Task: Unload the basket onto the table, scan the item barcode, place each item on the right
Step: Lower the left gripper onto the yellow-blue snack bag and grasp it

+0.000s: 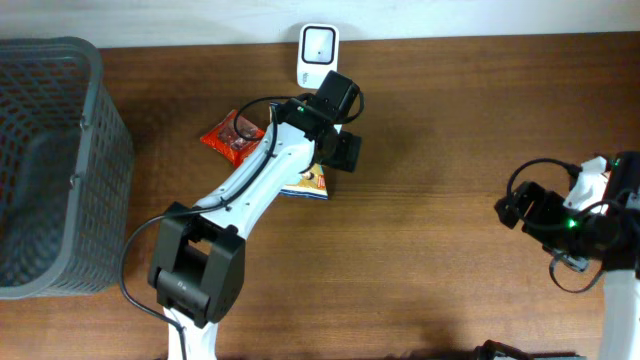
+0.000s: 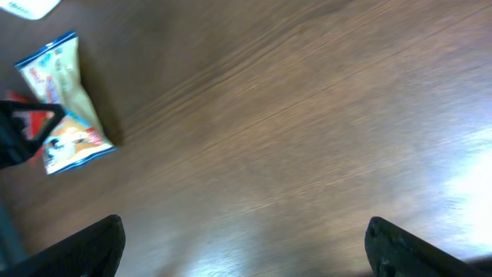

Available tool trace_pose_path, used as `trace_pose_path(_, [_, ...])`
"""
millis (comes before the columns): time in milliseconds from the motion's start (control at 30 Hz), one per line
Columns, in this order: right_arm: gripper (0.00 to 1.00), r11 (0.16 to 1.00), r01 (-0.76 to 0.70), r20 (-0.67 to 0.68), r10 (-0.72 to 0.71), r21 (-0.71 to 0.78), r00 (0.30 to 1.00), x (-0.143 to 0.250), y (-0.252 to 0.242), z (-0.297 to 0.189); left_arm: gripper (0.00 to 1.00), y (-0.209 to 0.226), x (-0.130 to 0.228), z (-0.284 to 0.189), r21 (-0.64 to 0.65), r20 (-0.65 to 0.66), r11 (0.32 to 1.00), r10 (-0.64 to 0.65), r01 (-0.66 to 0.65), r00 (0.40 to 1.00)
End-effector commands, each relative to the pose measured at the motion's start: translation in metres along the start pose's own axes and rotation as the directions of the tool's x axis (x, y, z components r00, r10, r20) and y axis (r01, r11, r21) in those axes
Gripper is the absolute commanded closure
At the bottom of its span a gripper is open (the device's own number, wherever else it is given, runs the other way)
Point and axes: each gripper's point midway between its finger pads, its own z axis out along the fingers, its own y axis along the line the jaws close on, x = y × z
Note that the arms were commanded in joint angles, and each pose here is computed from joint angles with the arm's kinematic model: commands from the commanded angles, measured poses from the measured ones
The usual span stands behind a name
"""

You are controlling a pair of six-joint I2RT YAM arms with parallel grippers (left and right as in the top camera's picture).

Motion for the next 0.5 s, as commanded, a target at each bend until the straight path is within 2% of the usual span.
trace_pose_path(0, [0.01, 0.99, 0.009, -0.037, -0.014, -0.142, 0.999, -0.003, 0.026, 0.003, 0.16, 0.001, 0.002, 0.014, -0.018, -0.018, 1.0, 0.01, -0.01, 1.0])
trace_pose_path(267, [0.01, 0.97, 0.023, -0.025, -0.03, -0.241, 0.999, -0.02, 0.043, 0.012, 0.08, -0.008, 0.024, 0.039, -0.019, -0.103, 0.999, 0.037, -0.039, 0.994])
trace_pose_path(333, [0.01, 0.97, 0.022, -0.03, -0.03, -0.242, 0.999, -0.019, 0.043, 0.012, 0.05, -0.007, 0.024, 0.039, -0.024, -0.104, 0.999, 0.037, -0.04, 0.994])
trace_pose_path(467, [0.01, 0.971, 0.02, -0.034, -0.029, -0.24, 0.999, -0.018, 0.042, 0.012, 0.05, 0.004, 0.018, 0.04, -0.09, -0.079, 0.995, 0.037, -0.045, 0.996])
